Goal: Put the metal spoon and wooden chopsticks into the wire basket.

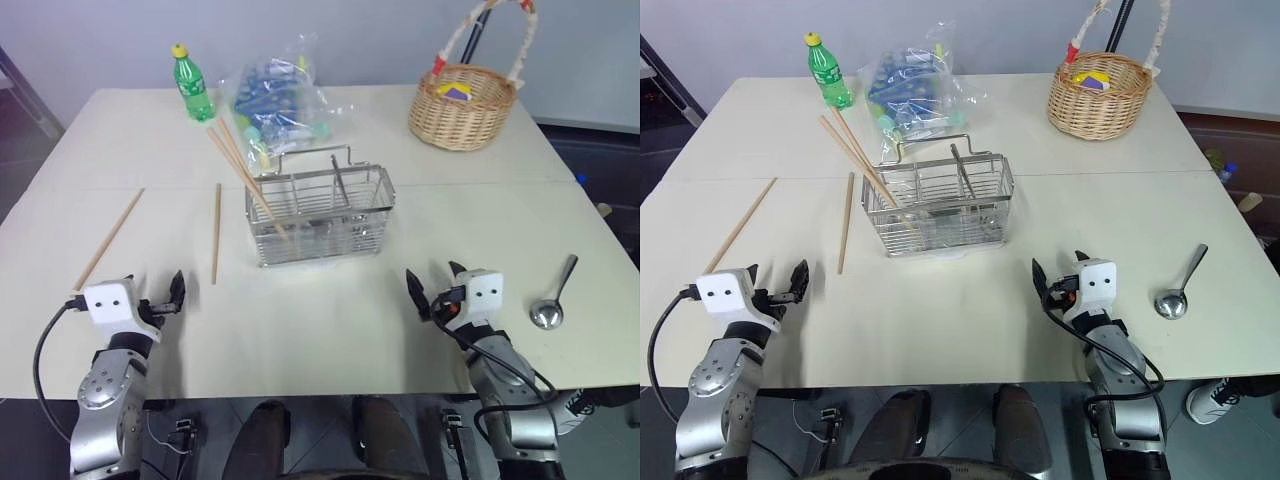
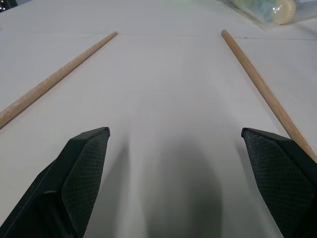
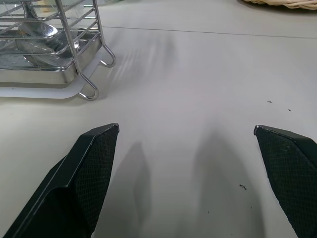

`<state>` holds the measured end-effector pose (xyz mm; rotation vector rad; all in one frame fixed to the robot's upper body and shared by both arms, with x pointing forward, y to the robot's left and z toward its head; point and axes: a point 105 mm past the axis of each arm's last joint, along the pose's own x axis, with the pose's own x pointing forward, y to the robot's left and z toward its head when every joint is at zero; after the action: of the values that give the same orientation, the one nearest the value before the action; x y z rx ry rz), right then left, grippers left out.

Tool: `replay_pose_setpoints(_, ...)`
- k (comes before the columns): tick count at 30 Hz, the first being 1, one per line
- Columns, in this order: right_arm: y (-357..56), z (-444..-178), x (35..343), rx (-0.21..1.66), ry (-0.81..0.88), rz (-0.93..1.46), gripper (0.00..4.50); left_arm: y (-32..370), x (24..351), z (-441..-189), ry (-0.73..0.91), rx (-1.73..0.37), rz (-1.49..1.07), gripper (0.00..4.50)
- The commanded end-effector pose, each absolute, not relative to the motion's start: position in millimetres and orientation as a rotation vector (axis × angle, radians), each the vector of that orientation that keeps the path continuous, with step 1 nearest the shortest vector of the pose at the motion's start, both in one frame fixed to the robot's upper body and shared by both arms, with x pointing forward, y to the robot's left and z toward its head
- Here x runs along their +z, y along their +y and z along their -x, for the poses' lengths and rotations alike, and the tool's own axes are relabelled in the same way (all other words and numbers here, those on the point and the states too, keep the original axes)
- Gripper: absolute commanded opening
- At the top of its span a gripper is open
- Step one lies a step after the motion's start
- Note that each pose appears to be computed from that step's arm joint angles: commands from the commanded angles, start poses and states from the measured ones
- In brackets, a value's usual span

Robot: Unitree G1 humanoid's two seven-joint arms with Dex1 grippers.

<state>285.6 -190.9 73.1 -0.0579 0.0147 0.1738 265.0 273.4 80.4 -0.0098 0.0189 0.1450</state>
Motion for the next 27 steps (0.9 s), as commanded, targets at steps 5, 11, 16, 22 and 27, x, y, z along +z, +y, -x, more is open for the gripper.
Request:
replay_pose_setpoints(5, -187.6, -287.7, 84.5, 0.185, -0.032, 0.064, 4.50, 278.1, 93.8, -266.3, -0.034, 0.151, -0.004, 4.48)
replay_pose_setpoints(11, -187.0, -288.4, 84.3, 0.187, -0.031, 0.062, 4.50, 280.2, 93.8, -264.7, -0.033, 0.156, -0.007, 4.48)
replay_pose_setpoints(16, -186.5, -288.6, 84.0, 0.189, -0.031, 0.061, 4.50, 281.4, 93.2, -263.6, -0.031, 0.159, -0.010, 4.48)
replay_pose_setpoints(22, -185.4, -288.8, 83.8, 0.190, -0.031, 0.059, 4.50, 282.4, 93.1, -263.2, -0.030, 0.163, -0.011, 4.48)
replay_pose_setpoints(27, -184.7, -288.7, 83.7, 0.191, -0.031, 0.057, 4.50, 282.4, 93.2, -263.0, -0.029, 0.163, -0.012, 4.48)
